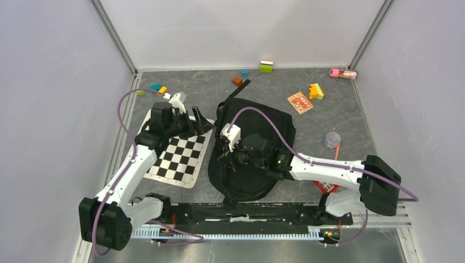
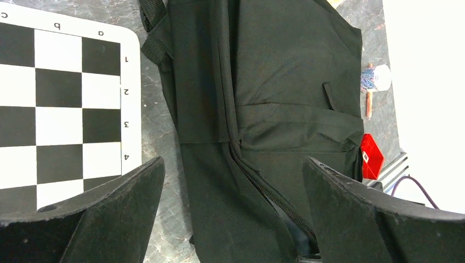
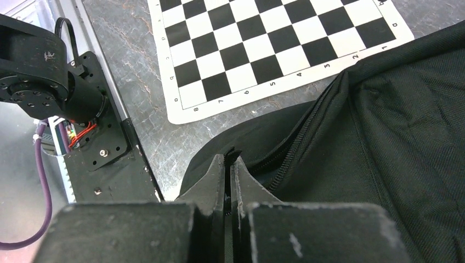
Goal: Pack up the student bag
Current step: Zip the student bag at the center of the board.
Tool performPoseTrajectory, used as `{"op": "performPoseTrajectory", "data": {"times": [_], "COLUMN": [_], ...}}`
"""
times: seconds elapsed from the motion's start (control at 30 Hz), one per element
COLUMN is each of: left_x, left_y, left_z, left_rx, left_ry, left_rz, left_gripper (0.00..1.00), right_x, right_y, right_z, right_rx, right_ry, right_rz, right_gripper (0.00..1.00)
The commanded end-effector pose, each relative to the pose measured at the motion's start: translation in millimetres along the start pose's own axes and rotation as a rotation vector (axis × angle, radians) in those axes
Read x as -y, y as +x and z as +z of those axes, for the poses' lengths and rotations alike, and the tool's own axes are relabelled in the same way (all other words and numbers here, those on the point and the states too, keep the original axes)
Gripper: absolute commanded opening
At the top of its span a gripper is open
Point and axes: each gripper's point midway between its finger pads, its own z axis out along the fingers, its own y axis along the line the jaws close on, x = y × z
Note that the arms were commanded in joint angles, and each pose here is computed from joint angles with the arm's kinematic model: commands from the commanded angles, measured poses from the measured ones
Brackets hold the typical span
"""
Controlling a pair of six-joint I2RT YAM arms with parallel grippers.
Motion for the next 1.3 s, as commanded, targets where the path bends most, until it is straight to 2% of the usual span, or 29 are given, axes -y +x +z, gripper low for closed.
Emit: {"op": "performPoseTrajectory", "data": {"times": [0.0, 0.17, 0.27, 0.43, 0.57, 0.73, 0.9, 1.07, 1.27], "left_x": [4, -7, -10, -5, -2, 7, 11, 10, 5], "left_y": [-7, -10, -1, 37, 57, 80, 90, 91, 84], "left_z": [-4, -27, -45, -55, -68, -68, -61, -55, -59], "left_rx": [0.019, 0.133, 0.214, 0.257, 0.298, 0.258, 0.199, 0.151, 0.146], "left_ry": [0.000, -0.076, -0.080, 0.034, 0.104, 0.218, 0.251, 0.231, 0.158], "left_rz": [0.043, 0.043, -0.006, -0.137, -0.152, -0.176, -0.198, -0.199, -0.203], "left_gripper": [1.00, 1.00, 1.00, 1.00, 1.00, 1.00, 1.00, 1.00, 1.00], "right_x": [-4, 12, 22, 37, 47, 57, 69, 90, 127], "right_y": [-31, -46, -50, -51, -52, -54, -58, -73, -88], "right_z": [-2, 9, 19, 36, 43, 53, 69, 86, 97], "right_rx": [0.074, 0.066, 0.050, 0.026, 0.024, 0.017, 0.018, 0.041, 0.064], "right_ry": [0.014, 0.117, 0.161, 0.189, 0.216, 0.227, 0.249, 0.313, 0.473], "right_rz": [0.012, 0.014, 0.018, 0.073, 0.079, 0.078, 0.050, -0.001, -0.087], "right_gripper": [0.00, 0.00, 0.00, 0.00, 0.00, 0.00, 0.00, 0.00, 0.00]}}
